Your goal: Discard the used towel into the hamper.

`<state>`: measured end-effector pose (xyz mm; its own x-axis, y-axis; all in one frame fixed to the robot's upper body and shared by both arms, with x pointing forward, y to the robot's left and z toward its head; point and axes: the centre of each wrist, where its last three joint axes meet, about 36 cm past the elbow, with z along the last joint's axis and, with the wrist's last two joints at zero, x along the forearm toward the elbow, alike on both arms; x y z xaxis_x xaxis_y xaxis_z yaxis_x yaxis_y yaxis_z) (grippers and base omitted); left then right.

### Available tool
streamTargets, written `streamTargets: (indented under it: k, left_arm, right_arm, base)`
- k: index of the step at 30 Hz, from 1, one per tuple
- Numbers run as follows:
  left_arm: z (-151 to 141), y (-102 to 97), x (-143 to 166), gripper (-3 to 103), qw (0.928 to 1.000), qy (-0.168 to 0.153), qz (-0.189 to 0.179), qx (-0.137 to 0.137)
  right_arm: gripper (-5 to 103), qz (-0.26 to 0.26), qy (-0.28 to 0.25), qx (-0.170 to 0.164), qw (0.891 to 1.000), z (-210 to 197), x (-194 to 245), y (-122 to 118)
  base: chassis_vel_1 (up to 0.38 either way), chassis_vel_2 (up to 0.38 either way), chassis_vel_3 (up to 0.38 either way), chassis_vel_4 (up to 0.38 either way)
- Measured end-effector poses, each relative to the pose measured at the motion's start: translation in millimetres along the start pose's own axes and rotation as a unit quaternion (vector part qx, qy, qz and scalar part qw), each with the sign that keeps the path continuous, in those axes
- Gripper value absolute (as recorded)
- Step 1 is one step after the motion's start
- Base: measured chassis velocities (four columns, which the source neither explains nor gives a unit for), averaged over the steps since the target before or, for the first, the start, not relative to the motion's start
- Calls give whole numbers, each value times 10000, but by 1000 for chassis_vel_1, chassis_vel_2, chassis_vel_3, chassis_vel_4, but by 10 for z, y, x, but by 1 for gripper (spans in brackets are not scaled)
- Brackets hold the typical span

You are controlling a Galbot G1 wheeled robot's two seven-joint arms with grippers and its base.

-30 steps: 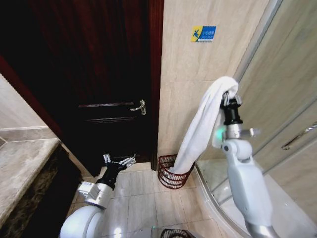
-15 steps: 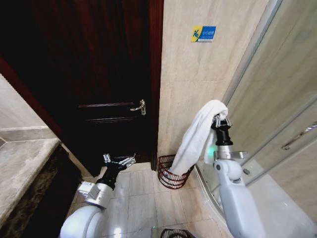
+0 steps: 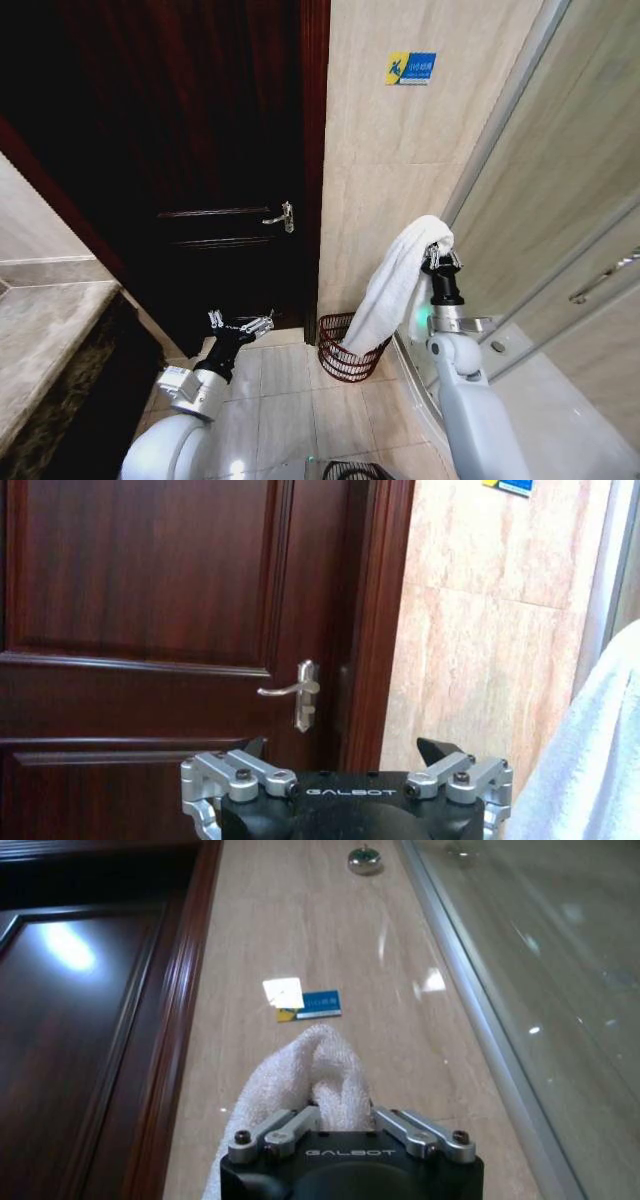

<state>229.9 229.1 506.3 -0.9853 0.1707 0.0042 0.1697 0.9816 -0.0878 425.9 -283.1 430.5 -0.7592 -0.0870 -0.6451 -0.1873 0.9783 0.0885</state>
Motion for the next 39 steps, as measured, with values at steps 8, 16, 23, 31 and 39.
streamTargets:
  k: [8,16,23,31,39]
  left_arm:
    - [0,0,0,100,10000,0,0,0]
    - [0,0,0,100,10000,0,0,0]
    - [0,0,0,100,10000,0,0,0]
    - [0,0,0,100,10000,1,0,0]
    - [0,0,0,100,10000,1,0,1]
  right_arm:
    - [8,31,83,23,10000,64,57,-6]
    - [8,78,23,51,10000,84,91,0]
    - [8,250,92,186,9995,143,179,-13]
    - [8,213,266,193,9992,227,356,-49]
    - [8,-19,499,65,9987,382,542,-145]
  base:
    - [-52,60,64,-63]
    - [-112,117,118,-119]
    - [-48,21,32,-37]
    - [0,0,0,0]
    - [0,0,0,0]
